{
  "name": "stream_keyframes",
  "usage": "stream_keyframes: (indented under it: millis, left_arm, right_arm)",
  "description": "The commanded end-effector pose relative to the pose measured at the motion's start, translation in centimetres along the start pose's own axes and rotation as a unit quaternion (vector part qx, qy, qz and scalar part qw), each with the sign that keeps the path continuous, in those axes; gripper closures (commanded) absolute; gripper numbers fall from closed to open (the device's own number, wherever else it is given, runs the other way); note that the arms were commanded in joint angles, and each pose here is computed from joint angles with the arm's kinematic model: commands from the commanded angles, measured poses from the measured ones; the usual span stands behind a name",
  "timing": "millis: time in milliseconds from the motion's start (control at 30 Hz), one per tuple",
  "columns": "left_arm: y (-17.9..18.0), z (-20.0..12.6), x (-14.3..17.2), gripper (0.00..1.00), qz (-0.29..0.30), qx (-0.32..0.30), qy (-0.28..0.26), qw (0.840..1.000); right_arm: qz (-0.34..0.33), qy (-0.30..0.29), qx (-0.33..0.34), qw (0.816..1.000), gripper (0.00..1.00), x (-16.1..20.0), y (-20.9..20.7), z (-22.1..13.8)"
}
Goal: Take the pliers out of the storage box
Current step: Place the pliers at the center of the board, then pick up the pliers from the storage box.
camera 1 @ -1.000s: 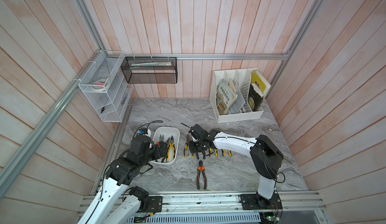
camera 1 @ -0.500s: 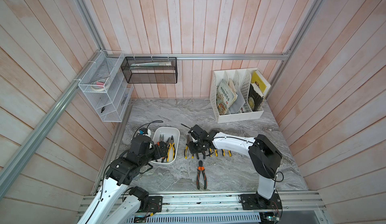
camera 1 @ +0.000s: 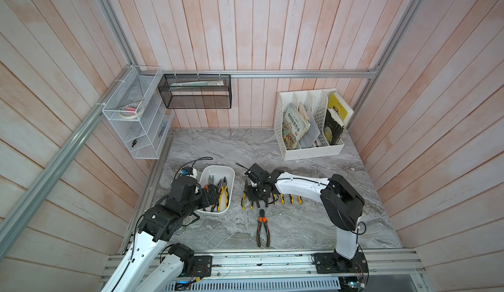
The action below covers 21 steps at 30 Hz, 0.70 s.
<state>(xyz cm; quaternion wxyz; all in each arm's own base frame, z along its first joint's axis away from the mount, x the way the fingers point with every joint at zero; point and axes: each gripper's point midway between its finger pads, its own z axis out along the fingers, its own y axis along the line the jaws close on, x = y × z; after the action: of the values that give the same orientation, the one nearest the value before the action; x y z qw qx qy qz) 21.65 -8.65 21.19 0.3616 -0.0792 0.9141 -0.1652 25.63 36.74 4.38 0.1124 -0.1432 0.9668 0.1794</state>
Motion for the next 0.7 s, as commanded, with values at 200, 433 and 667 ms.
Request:
stream_keyframes:
  millis: [200,433,667]
  left_arm:
    - [0.2,0.3,0.1,0.00,0.002,-0.003,0.000,1.000]
    - [0.2,0.2,0.1,0.00,0.001,-0.004,-0.002,1.000]
    - [0.7,-0.9,-0.6,0.00,-0.010,-0.007,-0.032,0.999]
  right_arm:
    - [0.000,-0.016,-0.007,1.000,0.64,-1.9,1.4,-2.2]
    - [0.003,-0.054,-0.054,0.997,0.63,-4.8,4.9,-6.8]
    - [0.007,-0.051,-0.122,0.991,0.63,-5.6,9.9,-8.3]
